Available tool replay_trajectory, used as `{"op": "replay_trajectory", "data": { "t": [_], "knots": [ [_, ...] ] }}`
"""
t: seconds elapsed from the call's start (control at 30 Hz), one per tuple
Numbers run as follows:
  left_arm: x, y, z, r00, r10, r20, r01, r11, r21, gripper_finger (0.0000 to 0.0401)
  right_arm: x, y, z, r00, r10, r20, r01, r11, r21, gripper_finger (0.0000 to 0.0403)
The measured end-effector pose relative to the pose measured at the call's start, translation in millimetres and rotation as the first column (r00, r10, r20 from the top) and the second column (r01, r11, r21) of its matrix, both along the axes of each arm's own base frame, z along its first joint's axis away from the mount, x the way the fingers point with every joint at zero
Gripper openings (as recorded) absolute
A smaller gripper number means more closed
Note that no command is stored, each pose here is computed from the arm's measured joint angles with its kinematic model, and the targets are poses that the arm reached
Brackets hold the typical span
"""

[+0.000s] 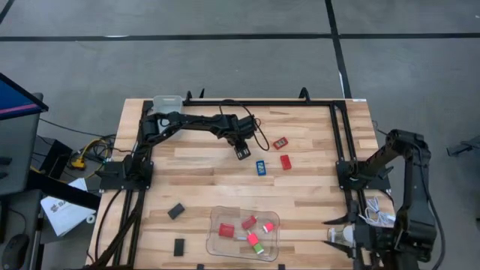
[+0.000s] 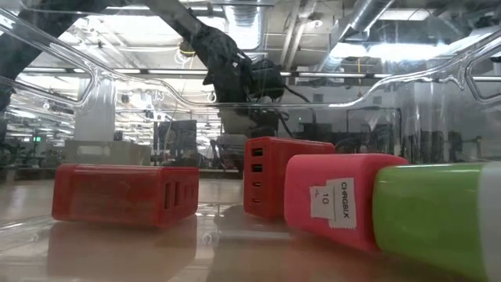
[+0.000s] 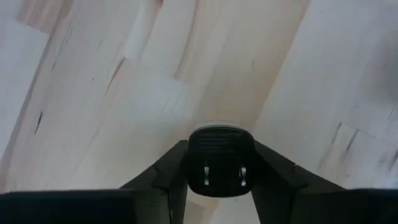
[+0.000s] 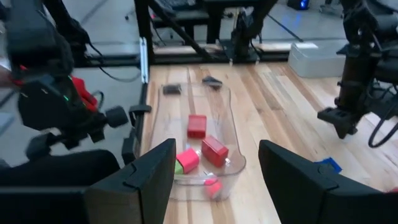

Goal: Pick & Place Office items
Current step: Put the white charger adapter into the transparent bin

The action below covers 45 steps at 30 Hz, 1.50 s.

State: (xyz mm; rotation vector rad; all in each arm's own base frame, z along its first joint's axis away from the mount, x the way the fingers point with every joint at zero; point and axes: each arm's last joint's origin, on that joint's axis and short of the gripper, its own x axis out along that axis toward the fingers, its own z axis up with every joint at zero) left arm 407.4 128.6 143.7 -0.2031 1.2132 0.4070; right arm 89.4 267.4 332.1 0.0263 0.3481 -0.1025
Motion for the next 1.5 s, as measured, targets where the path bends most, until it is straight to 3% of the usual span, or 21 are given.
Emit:
{"op": "replay_trajectory", "data": {
  "t": [0.23,0.47,0.63,0.77,0.93,1.0,1.13,1.27,1.37,1.5],
  "knots": [
    [-1,-4,6,0.999,-0.046,-0.007,0.047,0.999,0.011,0.0126,-11,-4,8,0.998,0.015,0.061,-0.016,1.000,0.018,0.0224],
    [-10,-22,63,0.981,-0.136,0.139,0.141,0.989,-0.031,0.0126,-10,-3,9,0.998,0.012,0.064,-0.014,1.000,0.025,0.0224],
    [-29,-49,104,0.960,-0.195,0.201,0.214,0.974,-0.076,0.0126,-11,-2,9,0.997,0.015,0.070,-0.018,0.999,0.043,0.0224],
    [-53,-72,106,0.966,-0.191,0.172,0.212,0.971,-0.113,0.0126,-15,1,10,0.997,0.029,0.073,-0.034,0.998,0.061,0.0224],
    [-88,-99,87,0.979,-0.168,0.116,0.184,0.972,-0.147,0.0126,-19,2,10,0.995,0.036,0.088,-0.042,0.997,0.066,0.0224],
    [-98,-112,82,0.969,-0.189,0.159,0.212,0.967,-0.141,0.0126,-20,2,10,0.995,0.036,0.091,-0.042,0.997,0.064,0.0224],
    [-107,-140,88,0.897,-0.257,0.359,0.311,0.945,-0.101,0.0126,-17,1,10,0.995,0.027,0.093,-0.032,0.998,0.056,0.0224],
    [-102,-171,108,0.713,-0.334,0.616,0.453,0.891,-0.042,0.0126,-12,-1,10,0.996,0.012,0.092,-0.017,0.999,0.045,0.0224],
    [-99,-199,116,0.602,-0.377,0.704,0.544,0.839,-0.015,0.0126,-9,-2,12,0.996,-0.001,0.092,-0.003,0.999,0.051,0.0224],
    [-97,-240,107,0.579,-0.420,0.699,0.625,0.779,-0.050,0.0126,-8,-2,12,0.996,-0.006,0.093,0.001,0.999,0.053,0.0224]
  ]
}}
